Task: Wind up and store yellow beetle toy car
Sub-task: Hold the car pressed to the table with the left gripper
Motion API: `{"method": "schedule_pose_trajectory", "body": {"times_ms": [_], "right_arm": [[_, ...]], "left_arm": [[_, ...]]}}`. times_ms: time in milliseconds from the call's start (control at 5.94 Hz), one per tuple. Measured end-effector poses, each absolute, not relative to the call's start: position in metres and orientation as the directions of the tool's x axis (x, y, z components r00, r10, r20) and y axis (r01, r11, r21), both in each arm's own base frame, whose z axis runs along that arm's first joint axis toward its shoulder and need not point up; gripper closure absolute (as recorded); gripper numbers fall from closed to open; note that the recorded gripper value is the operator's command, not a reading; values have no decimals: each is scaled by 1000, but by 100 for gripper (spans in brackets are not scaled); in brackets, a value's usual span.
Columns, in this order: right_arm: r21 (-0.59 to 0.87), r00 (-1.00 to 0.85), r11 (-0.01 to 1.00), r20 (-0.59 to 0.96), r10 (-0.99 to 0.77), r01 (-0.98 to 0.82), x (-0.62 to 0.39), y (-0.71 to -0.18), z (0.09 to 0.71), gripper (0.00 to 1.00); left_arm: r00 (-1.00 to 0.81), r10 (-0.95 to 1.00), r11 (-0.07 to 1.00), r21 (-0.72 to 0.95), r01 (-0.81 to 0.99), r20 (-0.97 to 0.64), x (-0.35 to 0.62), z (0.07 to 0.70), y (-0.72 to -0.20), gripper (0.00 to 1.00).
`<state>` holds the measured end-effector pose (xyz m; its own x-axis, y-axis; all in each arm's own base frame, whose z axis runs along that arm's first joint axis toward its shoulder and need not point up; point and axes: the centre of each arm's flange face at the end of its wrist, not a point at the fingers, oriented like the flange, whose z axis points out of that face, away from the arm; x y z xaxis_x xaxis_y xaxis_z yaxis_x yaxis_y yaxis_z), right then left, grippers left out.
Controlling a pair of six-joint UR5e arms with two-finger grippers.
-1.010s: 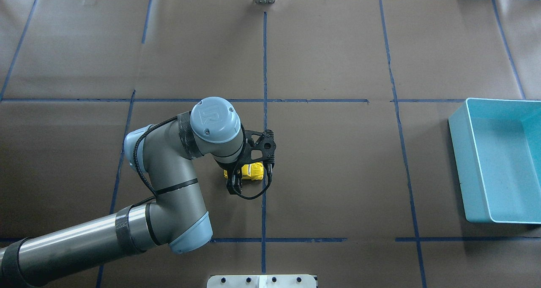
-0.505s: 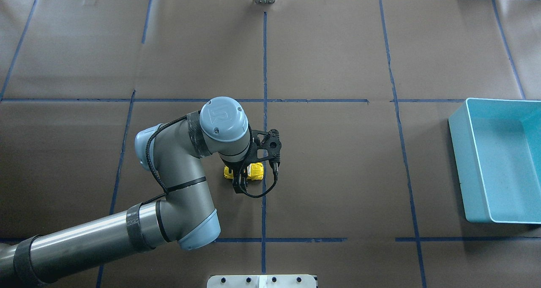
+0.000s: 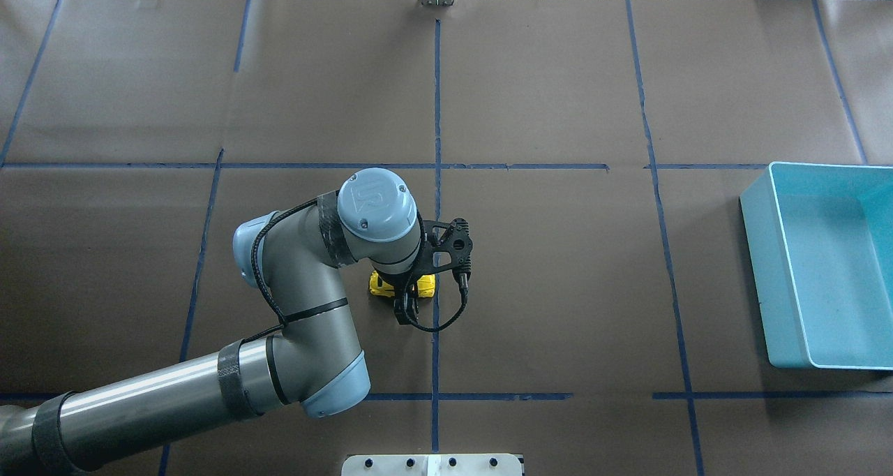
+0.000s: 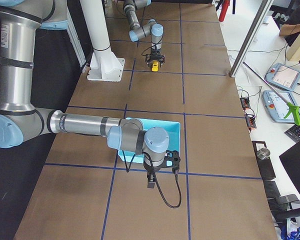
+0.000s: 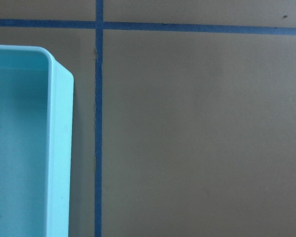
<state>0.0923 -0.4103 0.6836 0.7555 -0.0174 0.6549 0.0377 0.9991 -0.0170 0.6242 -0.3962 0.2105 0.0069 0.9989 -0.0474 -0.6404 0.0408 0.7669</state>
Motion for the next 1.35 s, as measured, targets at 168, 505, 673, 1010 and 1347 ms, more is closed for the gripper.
{"method": "schedule_pose_trajectory", "body": {"times_ms": [168, 505, 673, 1010, 1347], "right_arm": [[1, 756, 999, 654, -30, 38, 92, -411, 684, 0], [11, 756, 999, 654, -36, 39, 92, -411, 684, 0], [11, 756, 999, 654, -36, 39, 92, -410, 684, 0], [12, 755, 999, 655, -38, 39, 92, -410, 684, 0], [11, 754, 999, 655, -37, 39, 92, -410, 684, 0]], "left_arm": [[6, 999, 40, 769, -638, -47, 625, 209, -396, 13], [6, 999, 38, 772, -635, -44, 625, 205, -396, 15], [6, 999, 36, 774, -632, -42, 626, 202, -397, 15], [1, 999, 32, 776, -630, -41, 628, 200, -395, 15], [-3, 999, 33, 769, -638, -44, 633, 204, -394, 15]]}}
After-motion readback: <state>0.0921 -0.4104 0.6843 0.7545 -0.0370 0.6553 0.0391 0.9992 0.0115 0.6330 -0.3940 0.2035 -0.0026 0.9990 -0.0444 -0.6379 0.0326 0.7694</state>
